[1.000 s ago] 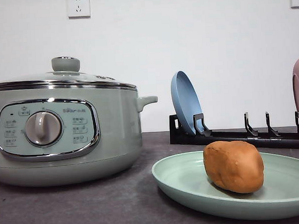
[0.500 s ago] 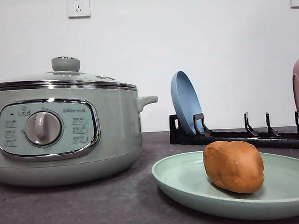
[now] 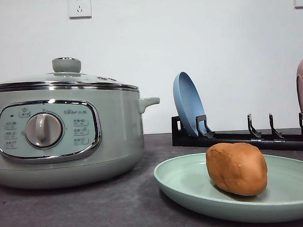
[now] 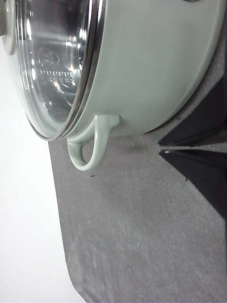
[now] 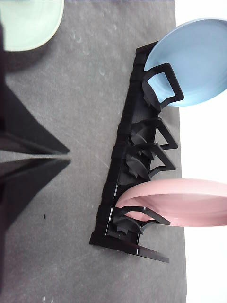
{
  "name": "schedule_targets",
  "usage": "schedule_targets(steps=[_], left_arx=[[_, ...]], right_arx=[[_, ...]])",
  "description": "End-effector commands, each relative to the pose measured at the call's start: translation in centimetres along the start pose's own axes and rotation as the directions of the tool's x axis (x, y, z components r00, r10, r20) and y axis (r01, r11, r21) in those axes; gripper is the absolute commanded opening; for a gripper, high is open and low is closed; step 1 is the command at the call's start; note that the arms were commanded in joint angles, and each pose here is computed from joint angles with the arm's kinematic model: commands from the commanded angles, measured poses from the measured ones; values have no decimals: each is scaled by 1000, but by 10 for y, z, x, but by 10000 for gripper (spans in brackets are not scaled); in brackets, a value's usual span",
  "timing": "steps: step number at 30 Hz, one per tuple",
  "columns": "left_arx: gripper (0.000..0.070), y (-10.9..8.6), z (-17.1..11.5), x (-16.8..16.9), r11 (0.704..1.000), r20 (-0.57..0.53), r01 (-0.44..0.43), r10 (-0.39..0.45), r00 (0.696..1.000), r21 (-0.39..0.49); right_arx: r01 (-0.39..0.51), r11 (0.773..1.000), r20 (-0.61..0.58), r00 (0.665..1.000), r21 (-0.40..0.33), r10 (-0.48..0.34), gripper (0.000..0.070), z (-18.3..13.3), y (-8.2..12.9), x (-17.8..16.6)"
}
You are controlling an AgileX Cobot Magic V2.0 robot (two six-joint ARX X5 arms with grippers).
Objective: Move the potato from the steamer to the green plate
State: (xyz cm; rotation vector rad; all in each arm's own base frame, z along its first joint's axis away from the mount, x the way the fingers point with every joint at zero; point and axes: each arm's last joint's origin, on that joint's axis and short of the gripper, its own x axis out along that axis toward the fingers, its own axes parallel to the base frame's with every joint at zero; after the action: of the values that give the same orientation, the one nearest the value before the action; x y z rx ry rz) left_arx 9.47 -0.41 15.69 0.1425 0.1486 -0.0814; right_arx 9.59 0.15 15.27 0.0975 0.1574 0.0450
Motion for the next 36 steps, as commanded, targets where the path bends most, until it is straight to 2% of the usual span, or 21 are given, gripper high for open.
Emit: schedule_targets(steps=[1, 36], left_arx=[[3, -1, -7, 2, 1000, -25, 4, -4, 1000, -4], [3, -1, -7, 2, 1000, -25, 4, -4, 1000, -4]], right_arx=[[0, 1000, 8, 1000, -2, 0, 0, 0, 0, 0], [0, 1000, 8, 1000, -2, 0, 0, 0, 0, 0]])
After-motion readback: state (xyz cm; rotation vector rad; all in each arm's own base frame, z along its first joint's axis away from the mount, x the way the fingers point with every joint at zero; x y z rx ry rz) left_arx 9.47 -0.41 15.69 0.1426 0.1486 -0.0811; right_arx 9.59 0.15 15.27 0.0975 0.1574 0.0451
